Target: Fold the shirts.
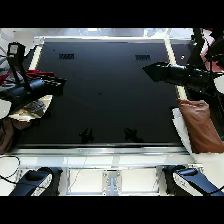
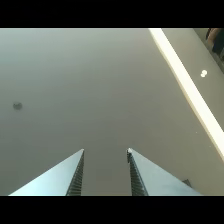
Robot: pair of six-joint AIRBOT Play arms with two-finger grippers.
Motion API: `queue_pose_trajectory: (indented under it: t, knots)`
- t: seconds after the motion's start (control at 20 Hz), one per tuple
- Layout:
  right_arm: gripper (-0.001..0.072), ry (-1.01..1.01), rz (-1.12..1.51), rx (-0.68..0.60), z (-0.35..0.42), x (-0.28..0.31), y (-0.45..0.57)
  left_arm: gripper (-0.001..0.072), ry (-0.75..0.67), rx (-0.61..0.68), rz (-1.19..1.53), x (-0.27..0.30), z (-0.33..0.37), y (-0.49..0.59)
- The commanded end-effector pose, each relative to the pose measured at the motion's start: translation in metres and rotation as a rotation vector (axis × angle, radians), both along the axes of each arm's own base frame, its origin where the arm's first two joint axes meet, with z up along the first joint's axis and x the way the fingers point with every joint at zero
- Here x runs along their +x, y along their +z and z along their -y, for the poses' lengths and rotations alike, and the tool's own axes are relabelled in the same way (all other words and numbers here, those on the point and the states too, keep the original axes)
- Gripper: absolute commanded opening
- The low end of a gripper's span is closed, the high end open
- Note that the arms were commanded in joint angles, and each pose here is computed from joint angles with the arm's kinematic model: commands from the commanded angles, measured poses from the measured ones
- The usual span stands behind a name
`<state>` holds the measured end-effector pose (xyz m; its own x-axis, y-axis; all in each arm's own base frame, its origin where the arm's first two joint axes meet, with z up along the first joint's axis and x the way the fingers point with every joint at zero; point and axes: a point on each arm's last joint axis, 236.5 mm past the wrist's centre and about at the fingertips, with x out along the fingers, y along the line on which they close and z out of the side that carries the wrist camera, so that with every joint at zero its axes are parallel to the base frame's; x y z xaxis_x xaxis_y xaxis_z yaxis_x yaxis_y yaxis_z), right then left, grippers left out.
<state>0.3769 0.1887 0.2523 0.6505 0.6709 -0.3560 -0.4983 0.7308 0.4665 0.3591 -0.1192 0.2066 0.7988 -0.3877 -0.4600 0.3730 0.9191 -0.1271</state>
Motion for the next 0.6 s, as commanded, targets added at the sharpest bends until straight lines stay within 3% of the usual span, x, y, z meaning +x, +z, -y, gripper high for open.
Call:
queue_pose_trajectory:
  t: [0.0, 0.2, 0.35, 0.45, 0.55]
  knots:
    - [0.0206, 0.002, 0.000, 0.000, 0.000, 0.000, 0.000, 0.0325, 0.000, 0.000, 0.000, 0.000, 0.000, 0.000]
    - [0.0206, 0.001, 0.000, -0.001, 0.000, 0.000, 0.000, 0.0325, 0.000, 0.002, 0.001, 0.000, 0.000, 0.000]
    - [0.0206, 0.001, 0.000, 0.000, 0.000, 0.000, 0.000, 0.0326, 0.063, 0.203, 0.066, 0.012, -0.035, -0.002]
    - [0.0206, 0.001, 0.000, 0.000, 0.000, 0.000, 0.000, 0.0326, 0.216, 0.338, 0.066, 0.021, -0.087, -0.005]
    - [0.0206, 0.001, 0.000, -0.001, 0.000, 0.000, 0.000, 0.0337, 0.486, 0.288, 0.025, 0.026, -0.153, -0.007]
